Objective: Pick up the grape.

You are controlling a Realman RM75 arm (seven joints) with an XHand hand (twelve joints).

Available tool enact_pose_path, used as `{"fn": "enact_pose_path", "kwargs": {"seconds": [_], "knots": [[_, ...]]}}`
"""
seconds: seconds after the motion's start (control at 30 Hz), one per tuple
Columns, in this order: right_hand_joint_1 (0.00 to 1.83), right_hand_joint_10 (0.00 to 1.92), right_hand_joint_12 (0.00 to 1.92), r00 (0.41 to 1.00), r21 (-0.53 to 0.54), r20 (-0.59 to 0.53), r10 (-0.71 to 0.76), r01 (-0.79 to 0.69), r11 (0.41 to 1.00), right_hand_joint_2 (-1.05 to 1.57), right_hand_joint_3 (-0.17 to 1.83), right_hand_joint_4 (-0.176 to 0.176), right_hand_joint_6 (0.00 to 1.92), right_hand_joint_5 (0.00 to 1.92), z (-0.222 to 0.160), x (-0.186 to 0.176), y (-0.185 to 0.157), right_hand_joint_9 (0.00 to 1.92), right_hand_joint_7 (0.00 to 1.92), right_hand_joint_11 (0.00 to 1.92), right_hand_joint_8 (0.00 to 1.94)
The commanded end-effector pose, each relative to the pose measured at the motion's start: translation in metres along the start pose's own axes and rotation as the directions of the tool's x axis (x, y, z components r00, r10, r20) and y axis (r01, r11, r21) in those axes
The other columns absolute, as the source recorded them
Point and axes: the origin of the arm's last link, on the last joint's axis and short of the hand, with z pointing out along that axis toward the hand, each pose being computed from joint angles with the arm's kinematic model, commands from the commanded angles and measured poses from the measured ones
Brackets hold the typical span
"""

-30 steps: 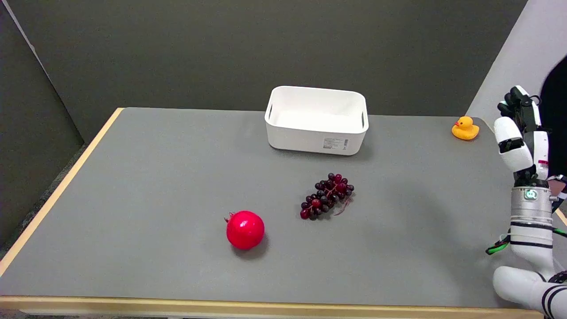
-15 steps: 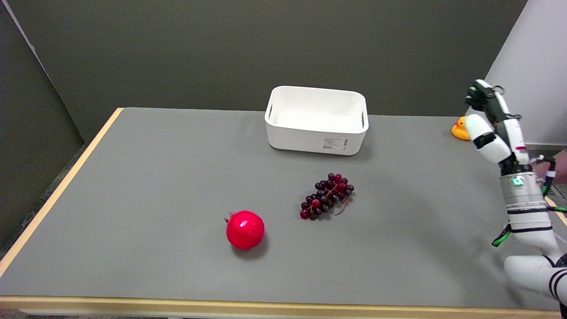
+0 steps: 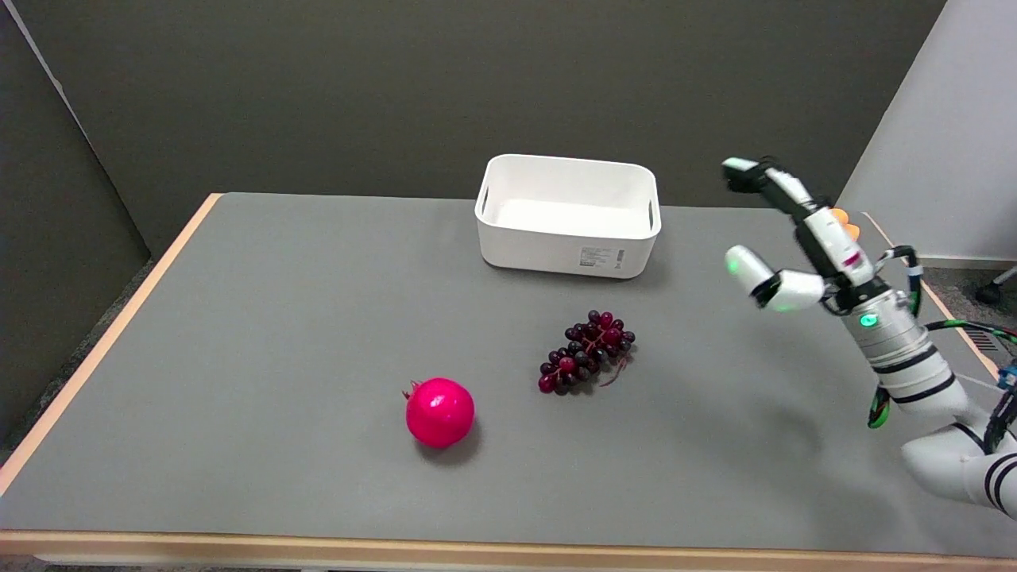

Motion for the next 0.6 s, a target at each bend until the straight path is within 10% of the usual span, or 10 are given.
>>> {"fn": "enact_pose_path", "kwargs": {"seconds": [0.03, 0.6], "knots": [[0.69, 0.73, 1.08, 0.927, 0.382, 0.248, -0.282, 0.174, 0.908, 0.69, 1.01, 0.013, 0.47, 0.22, -0.018, -0.083, -0.066, 0.21, 0.28, 0.00, 0.39], [0.75, 0.76, 1.10, 0.843, 0.459, 0.366, -0.395, 0.206, 0.864, 0.68, 1.02, -0.020, 0.50, 0.25, -0.026, -0.143, -0.079, 0.22, 0.32, 0.00, 0.45]]}}
